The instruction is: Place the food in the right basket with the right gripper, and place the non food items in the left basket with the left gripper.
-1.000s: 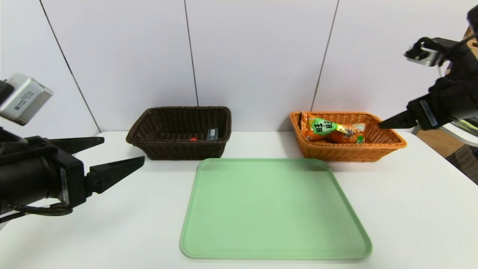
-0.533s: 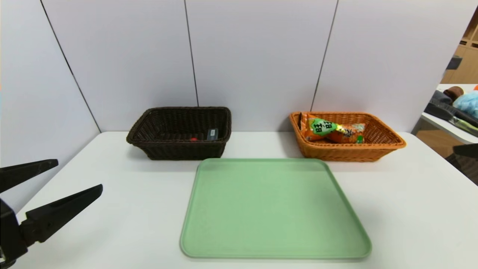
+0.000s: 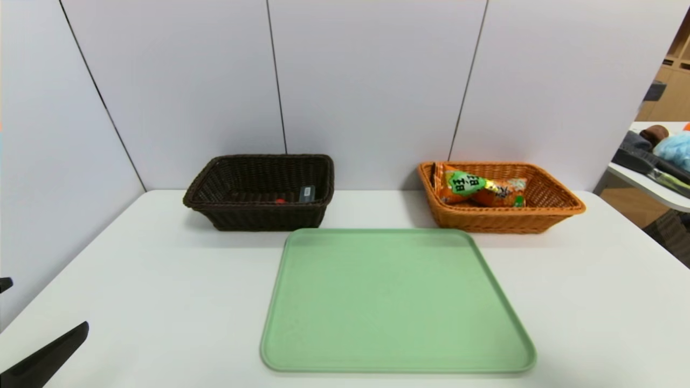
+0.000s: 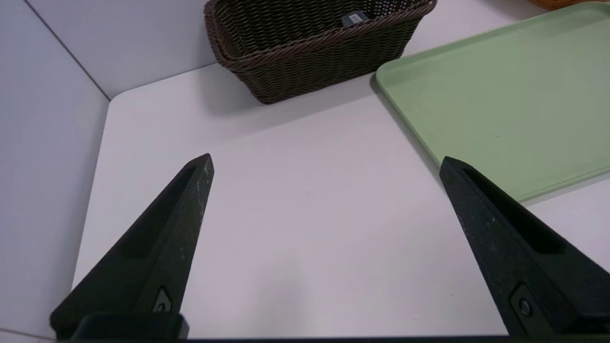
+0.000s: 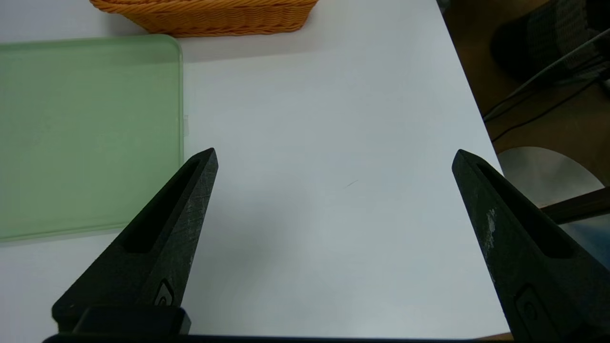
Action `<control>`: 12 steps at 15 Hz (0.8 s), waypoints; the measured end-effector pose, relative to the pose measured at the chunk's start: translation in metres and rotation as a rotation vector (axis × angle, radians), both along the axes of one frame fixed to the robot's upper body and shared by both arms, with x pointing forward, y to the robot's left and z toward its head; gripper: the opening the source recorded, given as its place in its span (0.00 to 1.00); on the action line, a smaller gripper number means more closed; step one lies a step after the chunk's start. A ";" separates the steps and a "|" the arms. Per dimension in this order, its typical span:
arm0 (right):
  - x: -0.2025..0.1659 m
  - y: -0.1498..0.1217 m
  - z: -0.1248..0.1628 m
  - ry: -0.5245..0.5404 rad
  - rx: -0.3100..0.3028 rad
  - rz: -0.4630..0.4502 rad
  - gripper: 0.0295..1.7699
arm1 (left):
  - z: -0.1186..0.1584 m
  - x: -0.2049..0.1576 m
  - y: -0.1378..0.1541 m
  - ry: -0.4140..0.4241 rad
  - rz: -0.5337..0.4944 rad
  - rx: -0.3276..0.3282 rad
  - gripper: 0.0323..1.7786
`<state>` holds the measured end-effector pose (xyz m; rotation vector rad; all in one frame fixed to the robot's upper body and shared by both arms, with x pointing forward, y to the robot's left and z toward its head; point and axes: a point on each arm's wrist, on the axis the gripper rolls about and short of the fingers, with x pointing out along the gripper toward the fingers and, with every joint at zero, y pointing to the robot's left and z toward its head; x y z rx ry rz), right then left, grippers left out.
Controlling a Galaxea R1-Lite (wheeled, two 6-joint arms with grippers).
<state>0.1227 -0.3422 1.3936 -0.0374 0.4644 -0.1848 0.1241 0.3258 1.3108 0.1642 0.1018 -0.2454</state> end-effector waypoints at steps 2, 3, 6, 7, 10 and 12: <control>-0.016 0.002 -0.007 -0.029 -0.003 -0.002 0.96 | -0.008 -0.010 0.003 -0.024 0.037 -0.003 0.95; -0.022 0.003 -0.011 -0.037 -0.004 -0.002 0.96 | -0.014 -0.015 0.005 -0.031 0.057 -0.004 0.95; -0.034 0.005 -0.022 -0.039 -0.007 0.001 0.96 | -0.034 -0.029 0.007 -0.040 0.115 -0.004 0.95; -0.037 0.005 -0.024 -0.037 -0.007 0.004 0.96 | -0.040 -0.032 0.007 -0.043 0.128 -0.005 0.95; -0.038 0.005 -0.026 -0.032 -0.005 0.022 0.96 | -0.053 -0.041 0.006 -0.061 0.144 -0.008 0.95; -0.038 0.005 -0.027 -0.029 -0.006 0.053 0.96 | -0.064 -0.048 0.006 -0.054 0.157 -0.006 0.95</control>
